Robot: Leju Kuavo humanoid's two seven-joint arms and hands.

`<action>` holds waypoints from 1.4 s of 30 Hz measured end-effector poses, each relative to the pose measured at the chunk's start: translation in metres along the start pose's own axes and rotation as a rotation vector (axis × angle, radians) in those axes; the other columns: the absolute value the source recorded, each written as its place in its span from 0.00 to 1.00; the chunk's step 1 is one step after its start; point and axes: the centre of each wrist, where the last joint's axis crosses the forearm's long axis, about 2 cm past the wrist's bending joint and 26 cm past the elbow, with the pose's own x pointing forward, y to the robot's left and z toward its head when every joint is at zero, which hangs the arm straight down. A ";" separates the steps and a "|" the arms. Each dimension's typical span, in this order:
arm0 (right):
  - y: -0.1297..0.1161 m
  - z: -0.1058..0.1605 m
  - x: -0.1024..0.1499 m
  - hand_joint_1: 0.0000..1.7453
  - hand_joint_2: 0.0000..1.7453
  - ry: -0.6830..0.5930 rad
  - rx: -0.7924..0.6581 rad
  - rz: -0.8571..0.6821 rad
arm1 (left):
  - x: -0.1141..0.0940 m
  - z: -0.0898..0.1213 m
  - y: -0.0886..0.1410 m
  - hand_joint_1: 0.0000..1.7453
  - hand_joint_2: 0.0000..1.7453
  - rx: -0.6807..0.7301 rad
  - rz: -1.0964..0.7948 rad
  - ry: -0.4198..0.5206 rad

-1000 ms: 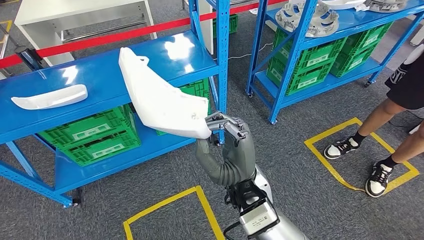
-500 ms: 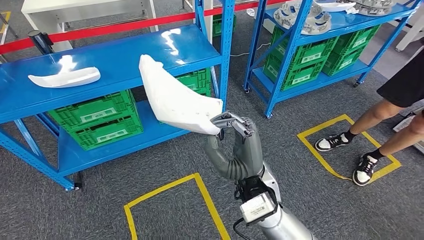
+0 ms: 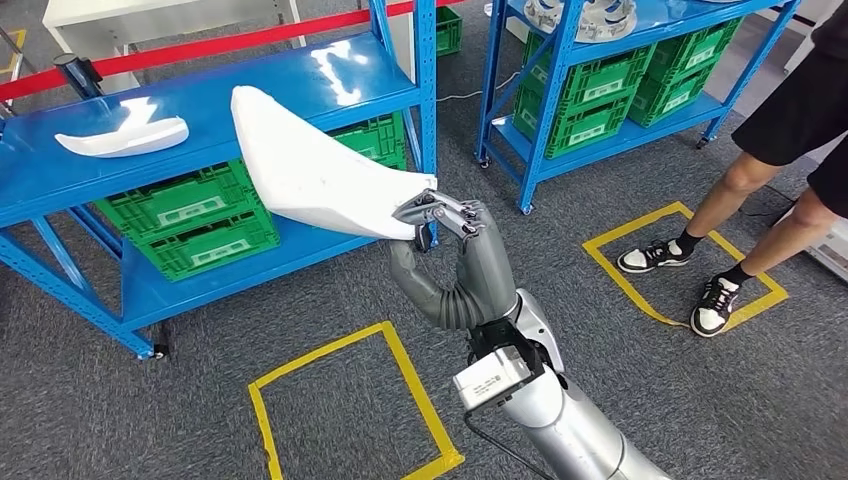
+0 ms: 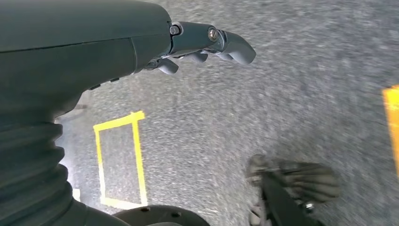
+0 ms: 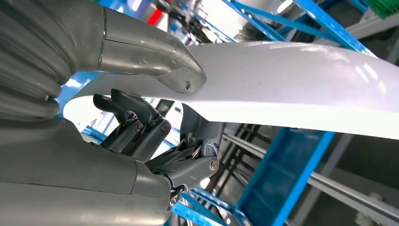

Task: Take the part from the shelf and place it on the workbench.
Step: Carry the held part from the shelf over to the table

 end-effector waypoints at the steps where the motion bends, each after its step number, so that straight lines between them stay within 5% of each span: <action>1: 0.000 -0.001 0.000 1.00 1.00 0.003 0.005 0.001 | 0.000 0.000 0.001 0.00 1.00 0.002 0.002 0.003; 20: 0.013 -0.014 0.007 1.00 1.00 -0.055 0.029 -0.046 | 0.000 0.000 0.003 0.00 1.00 0.039 0.065 -0.004; 28: 0.025 -0.040 0.017 1.00 1.00 -0.088 -0.045 -0.130 | -0.001 -0.003 0.024 0.00 1.00 0.093 0.185 -0.049; 36: 0.027 -0.021 0.017 1.00 1.00 -0.084 -0.097 -0.138 | -0.005 -0.003 0.032 0.00 1.00 0.162 0.284 0.064; 42: 0.020 -0.005 0.013 1.00 1.00 -0.057 -0.143 -0.114 | -0.008 -0.003 0.041 0.00 1.00 0.172 0.303 0.033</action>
